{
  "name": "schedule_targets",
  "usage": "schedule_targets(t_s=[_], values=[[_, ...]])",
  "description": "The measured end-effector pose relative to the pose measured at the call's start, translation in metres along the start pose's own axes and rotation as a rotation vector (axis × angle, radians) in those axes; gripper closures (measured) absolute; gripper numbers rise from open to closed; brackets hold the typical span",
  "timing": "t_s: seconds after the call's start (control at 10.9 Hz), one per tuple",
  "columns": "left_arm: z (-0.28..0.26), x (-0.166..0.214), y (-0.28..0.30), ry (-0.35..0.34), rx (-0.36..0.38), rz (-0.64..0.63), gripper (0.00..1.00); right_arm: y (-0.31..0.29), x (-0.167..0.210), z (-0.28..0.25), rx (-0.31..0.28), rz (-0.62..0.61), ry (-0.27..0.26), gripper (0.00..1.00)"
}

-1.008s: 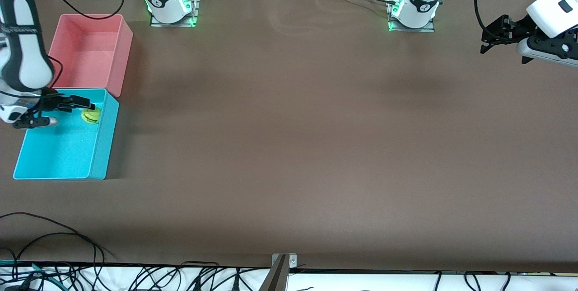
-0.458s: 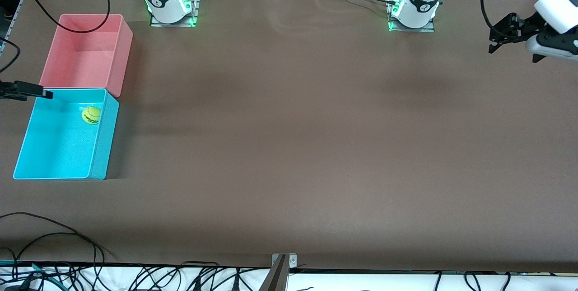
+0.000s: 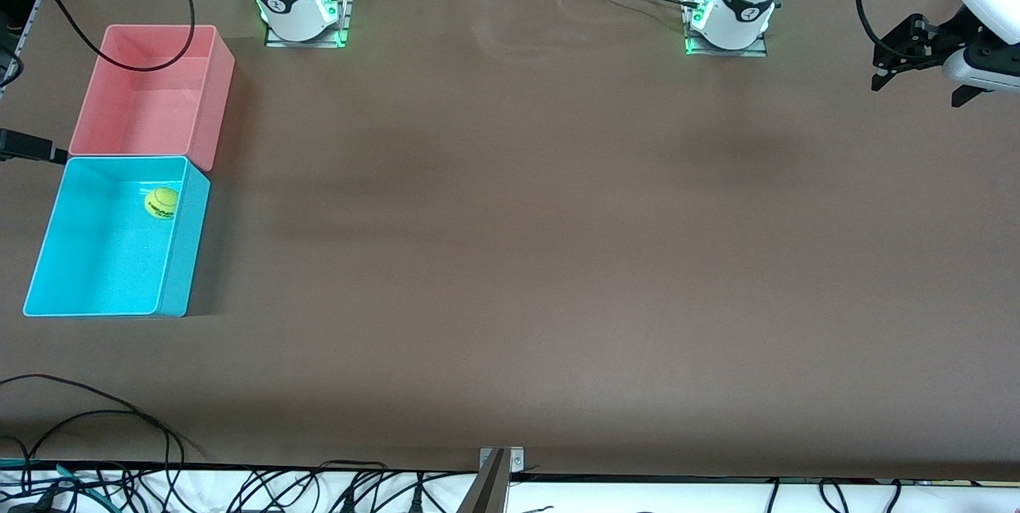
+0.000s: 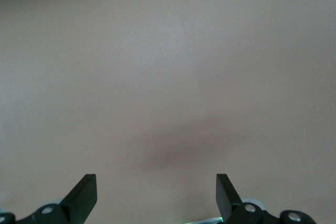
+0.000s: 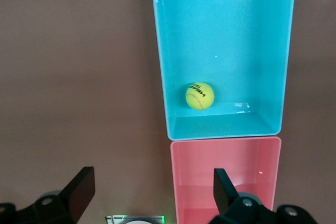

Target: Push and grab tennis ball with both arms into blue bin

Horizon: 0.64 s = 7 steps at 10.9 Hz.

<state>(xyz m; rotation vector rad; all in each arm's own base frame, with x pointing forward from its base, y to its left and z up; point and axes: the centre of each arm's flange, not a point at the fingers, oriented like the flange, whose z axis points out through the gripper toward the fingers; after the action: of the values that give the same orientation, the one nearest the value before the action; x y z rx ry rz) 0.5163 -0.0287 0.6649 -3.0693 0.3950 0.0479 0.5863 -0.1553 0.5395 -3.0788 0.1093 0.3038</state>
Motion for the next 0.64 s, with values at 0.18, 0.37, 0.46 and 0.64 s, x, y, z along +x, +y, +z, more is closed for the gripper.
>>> schedule_targets(t_s=[0.18, 0.37, 0.46, 0.64], values=[[0.000, 0.000, 0.000, -0.001, 0.000, -0.001, 0.00, -0.035, -0.013, -0.020, -0.009, -0.001, 0.021, 0.00], [0.000, 0.000, 0.000, -0.001, 0.000, -0.001, 0.00, -0.063, -0.025, -0.020, -0.037, -0.008, 0.041, 0.00], [0.000, 0.000, 0.000, 0.000, 0.000, -0.001, 0.00, -0.075, -0.030, -0.019, -0.048, -0.018, 0.078, 0.00], [-0.001, 0.000, 0.000, 0.001, 0.000, -0.001, 0.00, -0.084, -0.046, -0.021, -0.054, -0.037, 0.142, 0.00]])
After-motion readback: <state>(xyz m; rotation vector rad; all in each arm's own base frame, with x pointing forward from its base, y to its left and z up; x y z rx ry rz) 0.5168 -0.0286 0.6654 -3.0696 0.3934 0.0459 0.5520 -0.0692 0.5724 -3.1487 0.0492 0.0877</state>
